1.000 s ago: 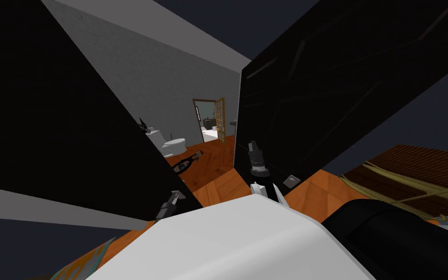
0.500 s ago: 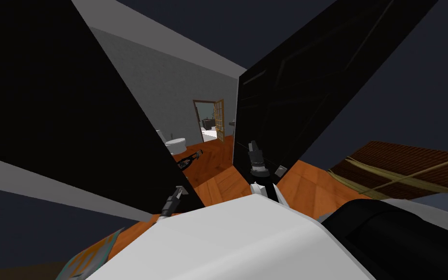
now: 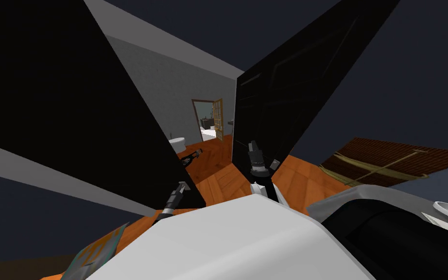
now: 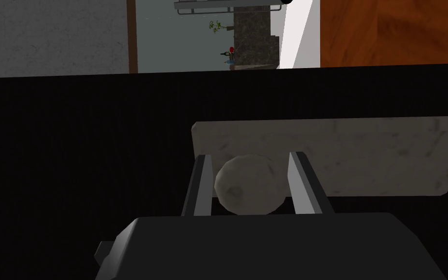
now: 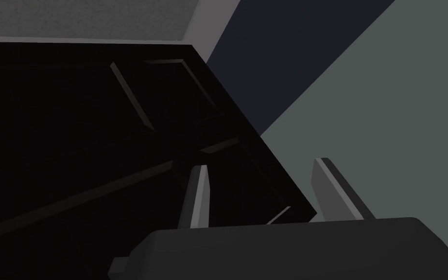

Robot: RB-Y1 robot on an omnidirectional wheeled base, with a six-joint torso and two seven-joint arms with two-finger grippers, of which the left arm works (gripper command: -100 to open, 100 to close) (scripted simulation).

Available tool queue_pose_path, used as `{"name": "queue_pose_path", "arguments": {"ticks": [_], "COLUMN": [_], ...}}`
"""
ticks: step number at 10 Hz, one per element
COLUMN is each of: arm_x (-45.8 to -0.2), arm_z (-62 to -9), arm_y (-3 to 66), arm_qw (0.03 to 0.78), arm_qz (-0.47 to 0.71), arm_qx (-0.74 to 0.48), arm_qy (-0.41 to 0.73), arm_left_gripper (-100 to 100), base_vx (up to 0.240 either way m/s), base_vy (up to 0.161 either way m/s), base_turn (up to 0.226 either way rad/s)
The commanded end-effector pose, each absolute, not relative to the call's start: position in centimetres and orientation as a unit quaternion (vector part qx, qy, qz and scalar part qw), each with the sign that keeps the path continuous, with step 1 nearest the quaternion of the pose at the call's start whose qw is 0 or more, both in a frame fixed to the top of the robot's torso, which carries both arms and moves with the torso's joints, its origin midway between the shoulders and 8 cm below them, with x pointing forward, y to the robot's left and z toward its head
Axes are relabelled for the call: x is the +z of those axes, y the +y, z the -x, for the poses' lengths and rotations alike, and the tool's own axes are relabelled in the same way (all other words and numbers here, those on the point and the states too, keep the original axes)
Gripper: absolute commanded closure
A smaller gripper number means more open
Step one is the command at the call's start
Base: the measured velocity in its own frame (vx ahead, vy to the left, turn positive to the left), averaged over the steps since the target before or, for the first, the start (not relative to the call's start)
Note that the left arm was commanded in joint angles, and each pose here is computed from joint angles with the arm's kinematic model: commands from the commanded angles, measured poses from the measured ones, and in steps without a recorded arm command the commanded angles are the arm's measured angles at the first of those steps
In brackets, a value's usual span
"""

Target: Pull the door open

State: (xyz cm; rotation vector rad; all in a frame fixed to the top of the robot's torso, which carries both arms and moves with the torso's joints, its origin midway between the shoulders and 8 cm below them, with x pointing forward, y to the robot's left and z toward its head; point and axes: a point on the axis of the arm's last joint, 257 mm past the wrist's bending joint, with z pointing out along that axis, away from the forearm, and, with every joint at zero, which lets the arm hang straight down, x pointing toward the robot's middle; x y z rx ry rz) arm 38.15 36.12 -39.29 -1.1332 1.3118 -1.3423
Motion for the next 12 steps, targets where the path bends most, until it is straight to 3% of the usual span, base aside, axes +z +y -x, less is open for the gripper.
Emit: {"name": "queue_pose_path", "arguments": {"ticks": [1,9,12], "arm_x": [-39.8,-39.3,-39.4], "arm_z": [-38.5,-42.4,-40.1], "arm_y": [34.9,33.2,34.8], "arm_qw": [0.448,0.444,0.441], "arm_qz": [0.459,0.447,0.443], "arm_qx": [-0.547,-0.550,-0.552], "arm_qy": [0.538,0.549,0.552], "arm_left_gripper": [100,100,100], "base_vx": [-0.160,-0.136,-0.174], "base_vy": [0.051,0.082,0.072], "base_turn": [-0.033,-0.054,-0.230]}}
